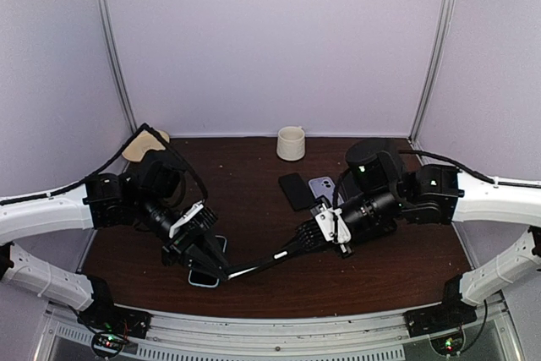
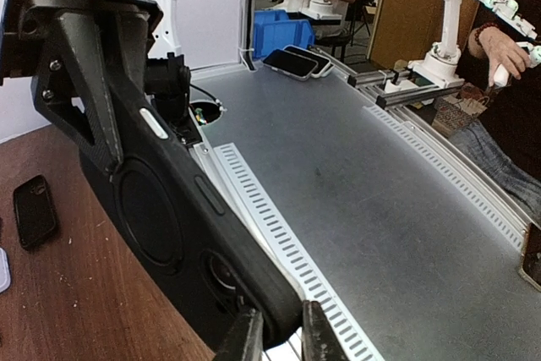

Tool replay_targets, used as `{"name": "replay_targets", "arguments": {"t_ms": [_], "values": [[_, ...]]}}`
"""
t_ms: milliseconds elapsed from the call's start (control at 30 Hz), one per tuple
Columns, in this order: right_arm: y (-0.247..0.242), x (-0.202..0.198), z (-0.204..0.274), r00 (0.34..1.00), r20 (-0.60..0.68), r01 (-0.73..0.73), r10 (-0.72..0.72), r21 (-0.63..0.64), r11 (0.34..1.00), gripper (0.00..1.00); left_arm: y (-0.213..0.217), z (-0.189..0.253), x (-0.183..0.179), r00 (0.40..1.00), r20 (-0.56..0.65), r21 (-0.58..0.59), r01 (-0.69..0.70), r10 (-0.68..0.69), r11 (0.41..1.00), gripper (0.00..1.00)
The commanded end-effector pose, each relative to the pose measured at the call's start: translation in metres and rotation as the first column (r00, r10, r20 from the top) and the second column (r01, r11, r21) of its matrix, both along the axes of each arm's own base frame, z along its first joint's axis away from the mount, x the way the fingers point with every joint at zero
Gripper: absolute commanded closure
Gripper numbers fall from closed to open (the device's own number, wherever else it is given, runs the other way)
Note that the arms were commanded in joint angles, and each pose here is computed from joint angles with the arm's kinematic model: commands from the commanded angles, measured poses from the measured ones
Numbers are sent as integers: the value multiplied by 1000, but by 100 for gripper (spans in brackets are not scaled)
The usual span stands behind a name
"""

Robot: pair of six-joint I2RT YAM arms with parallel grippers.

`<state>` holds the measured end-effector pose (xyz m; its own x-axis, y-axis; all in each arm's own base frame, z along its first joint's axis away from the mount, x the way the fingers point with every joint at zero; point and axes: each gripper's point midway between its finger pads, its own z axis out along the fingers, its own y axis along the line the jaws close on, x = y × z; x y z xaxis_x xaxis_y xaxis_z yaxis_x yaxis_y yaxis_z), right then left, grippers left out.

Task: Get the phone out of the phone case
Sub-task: Remove the top left corner of the phone from the phone case.

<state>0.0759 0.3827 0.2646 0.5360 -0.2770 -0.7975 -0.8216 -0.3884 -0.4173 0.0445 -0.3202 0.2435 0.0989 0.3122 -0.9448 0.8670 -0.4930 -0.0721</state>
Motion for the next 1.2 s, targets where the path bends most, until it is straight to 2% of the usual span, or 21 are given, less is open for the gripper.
{"name": "replay_targets", "arguments": {"t_ms": [0,433,1167], "values": [[15,-21,41,989,92,-125,113,137,983,100,-11,8,16,997,57,-35,-50,52,998,90],[17,-40,34,978,86,-198,190,106,974,100,-8,12,14,996,72,-48,-42,45,998,90],[12,-76,22,944,57,-326,324,36,945,100,-6,0,14,995,93,-5,-34,34,999,95]]}}
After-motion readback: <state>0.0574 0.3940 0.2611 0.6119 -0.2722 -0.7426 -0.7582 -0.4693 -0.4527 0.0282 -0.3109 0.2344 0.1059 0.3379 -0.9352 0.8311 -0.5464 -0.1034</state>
